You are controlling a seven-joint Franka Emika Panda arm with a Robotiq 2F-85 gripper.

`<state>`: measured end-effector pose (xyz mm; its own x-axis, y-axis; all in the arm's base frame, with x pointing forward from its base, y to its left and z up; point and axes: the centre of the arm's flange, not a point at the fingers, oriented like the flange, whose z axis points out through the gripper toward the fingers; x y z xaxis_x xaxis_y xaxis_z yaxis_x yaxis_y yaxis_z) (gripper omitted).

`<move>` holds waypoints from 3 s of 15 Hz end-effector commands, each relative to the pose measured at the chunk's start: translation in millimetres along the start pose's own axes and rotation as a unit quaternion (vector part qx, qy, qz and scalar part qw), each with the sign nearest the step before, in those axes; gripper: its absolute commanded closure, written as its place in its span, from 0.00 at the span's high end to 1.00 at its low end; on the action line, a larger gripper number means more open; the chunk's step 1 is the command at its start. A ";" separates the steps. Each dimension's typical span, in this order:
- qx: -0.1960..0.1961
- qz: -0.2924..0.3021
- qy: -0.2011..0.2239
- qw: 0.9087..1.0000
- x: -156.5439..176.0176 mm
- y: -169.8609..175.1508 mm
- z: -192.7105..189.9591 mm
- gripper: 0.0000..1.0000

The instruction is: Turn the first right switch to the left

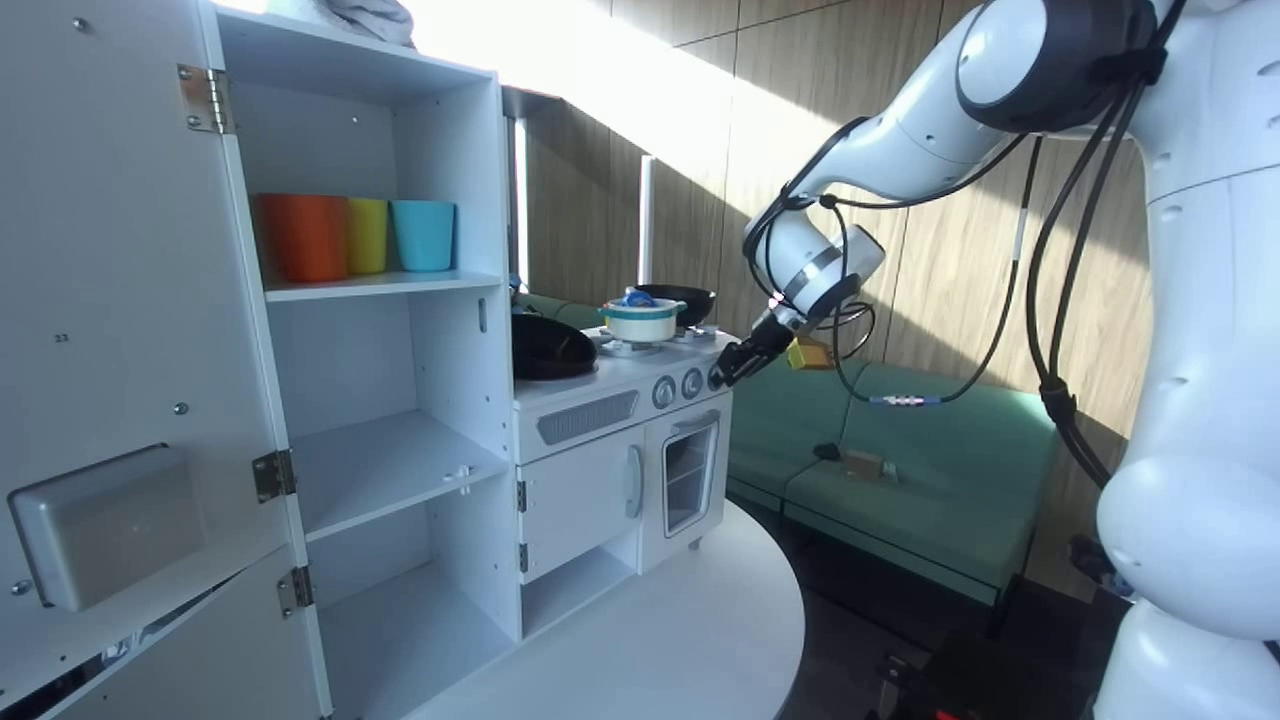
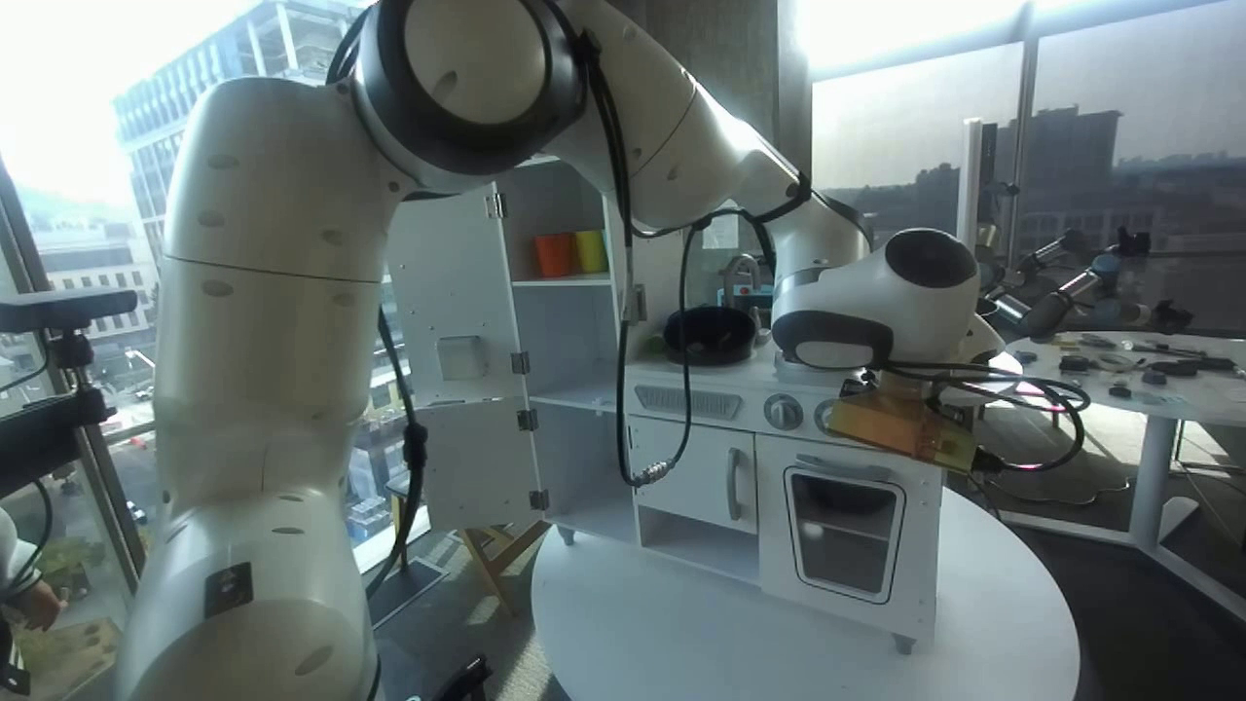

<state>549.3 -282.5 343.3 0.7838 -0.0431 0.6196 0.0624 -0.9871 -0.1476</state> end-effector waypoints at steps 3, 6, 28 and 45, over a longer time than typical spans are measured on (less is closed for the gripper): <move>-0.026 -0.002 0.006 1.000 15.0 -4.4 -0.4 0.22; -0.037 -0.005 0.001 0.999 17.1 -7.6 -1.9 0.22; -0.142 -0.161 -0.119 0.970 38.8 -49.5 3.7 0.21; -0.182 -0.230 -0.160 0.943 44.7 -78.9 11.7 0.49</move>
<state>586.1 -220.7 365.6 0.8758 0.4058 0.2614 0.2882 -0.8740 0.3912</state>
